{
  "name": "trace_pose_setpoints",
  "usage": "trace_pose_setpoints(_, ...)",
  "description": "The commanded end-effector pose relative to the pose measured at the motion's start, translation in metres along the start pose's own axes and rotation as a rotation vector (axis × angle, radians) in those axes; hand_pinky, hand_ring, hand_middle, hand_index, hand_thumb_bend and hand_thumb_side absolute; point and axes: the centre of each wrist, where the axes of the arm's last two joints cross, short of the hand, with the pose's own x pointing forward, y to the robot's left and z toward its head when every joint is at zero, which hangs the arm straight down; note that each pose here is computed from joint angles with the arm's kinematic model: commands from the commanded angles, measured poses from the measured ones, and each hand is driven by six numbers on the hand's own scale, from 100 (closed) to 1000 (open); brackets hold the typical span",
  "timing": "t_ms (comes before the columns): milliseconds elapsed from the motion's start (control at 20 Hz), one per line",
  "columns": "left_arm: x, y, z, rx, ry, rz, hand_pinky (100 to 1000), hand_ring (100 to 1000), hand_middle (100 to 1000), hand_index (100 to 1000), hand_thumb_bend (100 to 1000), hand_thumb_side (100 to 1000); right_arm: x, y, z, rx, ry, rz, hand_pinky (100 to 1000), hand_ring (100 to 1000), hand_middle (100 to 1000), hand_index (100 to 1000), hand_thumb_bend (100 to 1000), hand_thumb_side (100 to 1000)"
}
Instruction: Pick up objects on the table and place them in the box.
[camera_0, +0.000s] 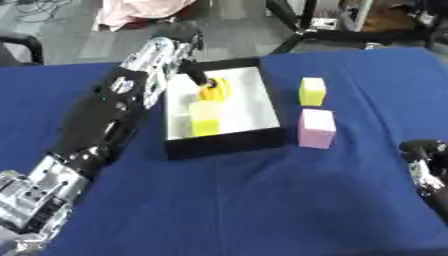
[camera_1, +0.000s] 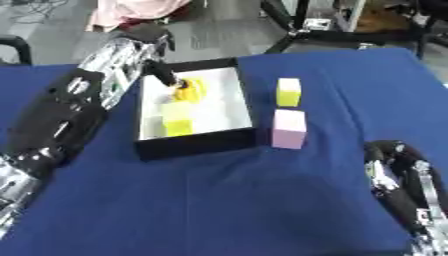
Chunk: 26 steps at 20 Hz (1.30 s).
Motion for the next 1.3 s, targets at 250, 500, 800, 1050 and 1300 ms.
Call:
trace_pose_setpoints(250, -0.032, 0.04, 0.022, 0.322, 0.055, 0.143, 868, 809, 823, 909, 1000, 736, 0.005, -0.007, -0.006, -0.008, -0.028, 0.018, 738, 736, 630, 639, 100, 471)
trace_pose_setpoints(500, -0.076, 0.078, 0.093, 0.626, -0.028, 0.437, 835, 743, 737, 865, 912, 683, 0.018, -0.041, -0.019, 0.056, -0.101, 0.171, 750, 749, 650, 664, 100, 470)
trace_pose_setpoints(800, -0.111, 0.048, 0.15, 0.762, -0.03, 0.774, 810, 697, 679, 840, 847, 672, 0.044, -0.081, -0.064, 0.286, -0.26, 0.385, 785, 801, 738, 782, 100, 426)
trace_pose_setpoints(1050, -0.12, 0.0, 0.165, 0.813, 0.065, 0.977, 806, 683, 659, 834, 834, 678, 0.052, -0.092, -0.109, 0.513, -0.321, 0.502, 846, 902, 853, 895, 100, 268)
trace_pose_setpoints(1300, -0.119, -0.038, 0.167, 0.804, 0.133, 1.087, 801, 667, 640, 831, 823, 684, 0.04, -0.082, -0.149, 0.78, -0.297, 0.595, 914, 986, 939, 956, 100, 570)
